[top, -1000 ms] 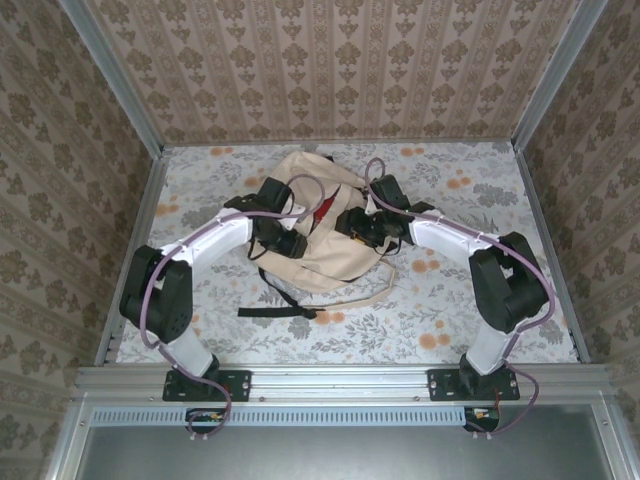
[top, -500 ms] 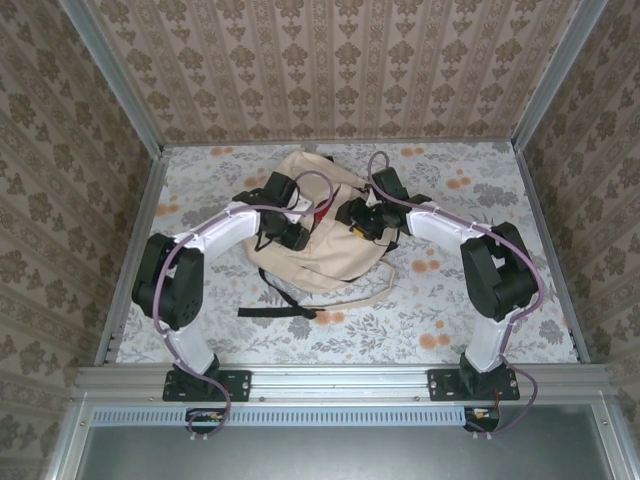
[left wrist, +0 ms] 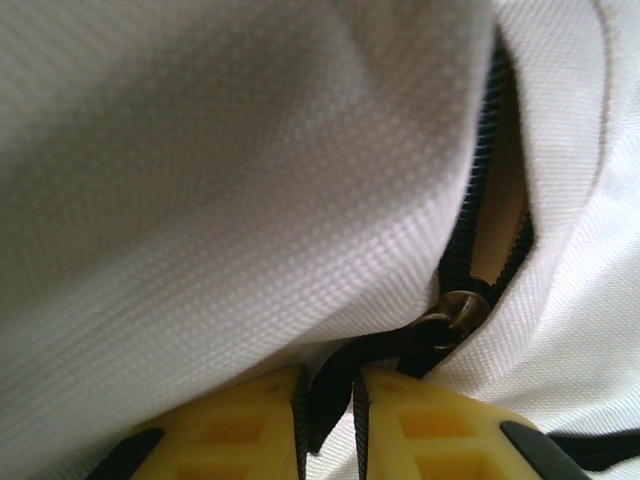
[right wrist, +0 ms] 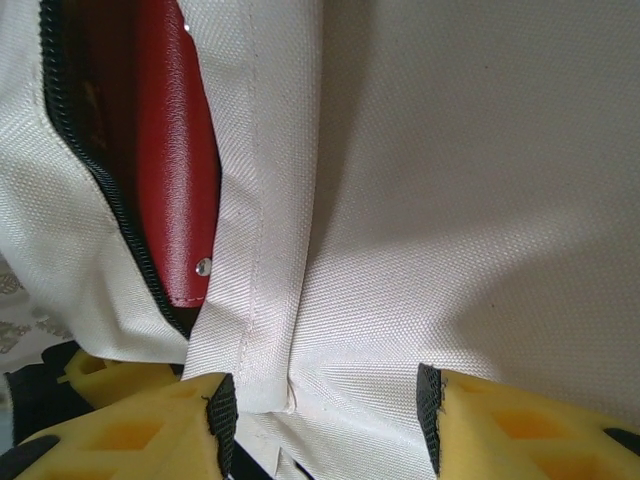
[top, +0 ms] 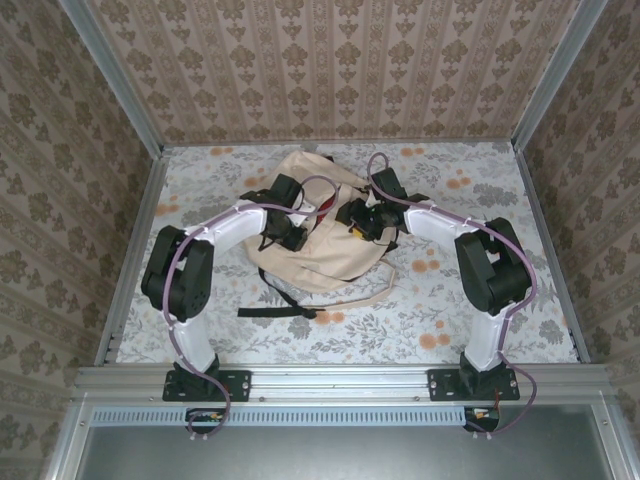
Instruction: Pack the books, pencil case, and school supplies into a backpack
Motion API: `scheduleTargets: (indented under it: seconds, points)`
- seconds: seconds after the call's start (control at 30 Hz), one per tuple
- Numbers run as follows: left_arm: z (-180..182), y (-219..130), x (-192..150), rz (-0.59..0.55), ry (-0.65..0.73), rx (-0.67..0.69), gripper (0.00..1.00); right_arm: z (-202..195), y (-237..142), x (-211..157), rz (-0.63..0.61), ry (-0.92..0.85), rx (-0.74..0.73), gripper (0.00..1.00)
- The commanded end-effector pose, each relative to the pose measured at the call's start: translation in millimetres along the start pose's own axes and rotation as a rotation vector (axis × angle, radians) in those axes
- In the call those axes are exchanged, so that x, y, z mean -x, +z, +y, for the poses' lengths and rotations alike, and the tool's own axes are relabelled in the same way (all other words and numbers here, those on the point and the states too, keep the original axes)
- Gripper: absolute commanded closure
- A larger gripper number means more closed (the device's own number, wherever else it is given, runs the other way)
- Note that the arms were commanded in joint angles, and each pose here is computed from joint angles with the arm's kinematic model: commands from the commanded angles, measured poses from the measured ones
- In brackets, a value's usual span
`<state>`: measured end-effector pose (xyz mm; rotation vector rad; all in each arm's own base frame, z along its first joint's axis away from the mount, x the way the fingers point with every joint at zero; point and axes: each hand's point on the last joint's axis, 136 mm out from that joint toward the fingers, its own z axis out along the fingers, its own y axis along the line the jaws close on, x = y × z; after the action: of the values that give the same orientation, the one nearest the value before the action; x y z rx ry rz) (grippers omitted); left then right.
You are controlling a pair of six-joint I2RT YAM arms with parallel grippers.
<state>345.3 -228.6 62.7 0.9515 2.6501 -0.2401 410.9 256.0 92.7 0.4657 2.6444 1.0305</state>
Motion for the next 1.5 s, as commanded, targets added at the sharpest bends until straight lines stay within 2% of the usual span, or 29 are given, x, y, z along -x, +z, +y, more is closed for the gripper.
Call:
scheduleTargets:
  seconds: [0.0, 0.2, 0.5, 0.77, 0.97, 1.03, 1.1, 1.17, 1.33, 1.47]
  points:
    - [8.3, 0.2, -0.1, 0.026, 0.036, 0.055, 0.85, 11.1, -1.1, 10.6, -0.012, 0.007, 0.029, 0.46]
    - [9.5, -7.1, 7.3, -0.007, 0.045, 0.069, 1.0, 11.1, -0.2, 20.5, -0.035, -0.004, 0.005, 0.47]
    - [0.4, -45.7, 16.8, -0.118, 0.026, 0.046, 1.0, 0.7, 2.4, 62.0, -0.135, -0.037, -0.114, 0.48]
    - [-10.2, -78.5, 30.8, -0.229, 0.027, 0.006, 1.0, 1.8, 21.6, 70.3, -0.091, -0.076, -0.125, 0.53]
    - [-12.4, -80.0, 32.7, -0.237, 0.015, -0.008, 1.0, 20.6, 35.4, 65.9, -0.016, -0.1, -0.011, 0.58]
    - [-13.0, -79.5, 31.9, -0.236, 0.012, -0.011, 1.0, 24.8, 36.7, 65.6, -0.004, -0.099, 0.017, 0.67]
    - [-12.7, -78.7, 30.1, -0.23, 0.002, -0.01, 1.0, 31.7, 32.3, 66.9, -0.018, -0.098, 0.067, 0.8]
    - [-13.4, -78.0, 28.5, -0.226, -0.004, -0.015, 1.0, 43.2, 22.7, 67.5, -0.036, -0.102, 0.143, 0.88]
    - [-16.8, -74.6, 26.7, -0.222, -0.013, -0.037, 1.0, 69.4, -8.5, 68.6, -0.066, -0.109, 0.365, 0.92]
    - [-17.8, -70.6, 27.5, -0.214, -0.018, -0.047, 1.0, 84.1, -19.8, 65.7, -0.038, -0.08, 0.477, 0.94]
